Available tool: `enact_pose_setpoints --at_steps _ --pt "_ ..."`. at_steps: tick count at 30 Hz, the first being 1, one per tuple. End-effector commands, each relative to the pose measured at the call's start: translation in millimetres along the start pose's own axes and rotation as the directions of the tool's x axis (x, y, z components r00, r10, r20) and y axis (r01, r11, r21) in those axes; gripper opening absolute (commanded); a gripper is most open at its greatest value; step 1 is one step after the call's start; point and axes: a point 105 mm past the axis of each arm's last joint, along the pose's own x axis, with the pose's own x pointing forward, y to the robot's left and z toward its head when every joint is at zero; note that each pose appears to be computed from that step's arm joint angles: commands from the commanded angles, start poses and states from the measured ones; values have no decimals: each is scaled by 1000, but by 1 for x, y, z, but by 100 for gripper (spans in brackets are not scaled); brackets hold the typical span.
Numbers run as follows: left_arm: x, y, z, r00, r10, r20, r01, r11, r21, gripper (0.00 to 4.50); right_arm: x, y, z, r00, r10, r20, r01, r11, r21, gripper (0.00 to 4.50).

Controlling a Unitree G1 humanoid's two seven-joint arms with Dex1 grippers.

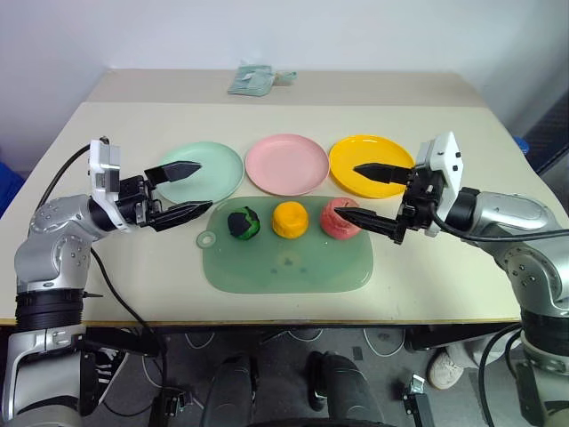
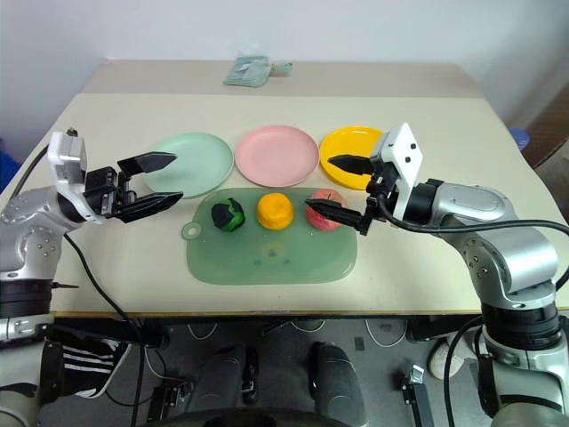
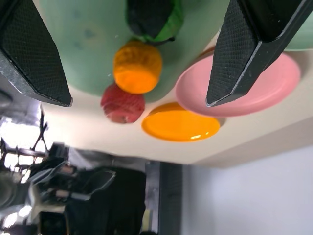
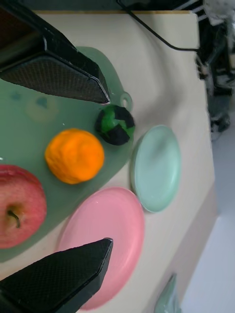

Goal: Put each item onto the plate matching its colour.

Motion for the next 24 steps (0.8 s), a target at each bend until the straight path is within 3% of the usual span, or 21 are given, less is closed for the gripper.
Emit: enact_pose_setpoints --at_steps 1,4,12,16,24 --pt "5 10 1 999 16 -45 -13 998 67 450 0 14 5 997 59 -54 -61 997 -37 447" --pt "24 13 -12 997 12 -81 -7 998 59 450 -3 22 0 989 83 -119 -85 996 -14 447" --pt "40 19 -38 991 -16 -129 19 1000 17 450 6 28 25 997 70 -41 -70 997 -15 447" --pt "49 20 -51 984 -32 -176 41 998 46 450 10 32 24 999 48 -6 -48 999 -1 447" --pt "73 10 -57 980 -118 -160 122 992 14 450 17 34 21 999 28 19 -28 1000 -5 447"
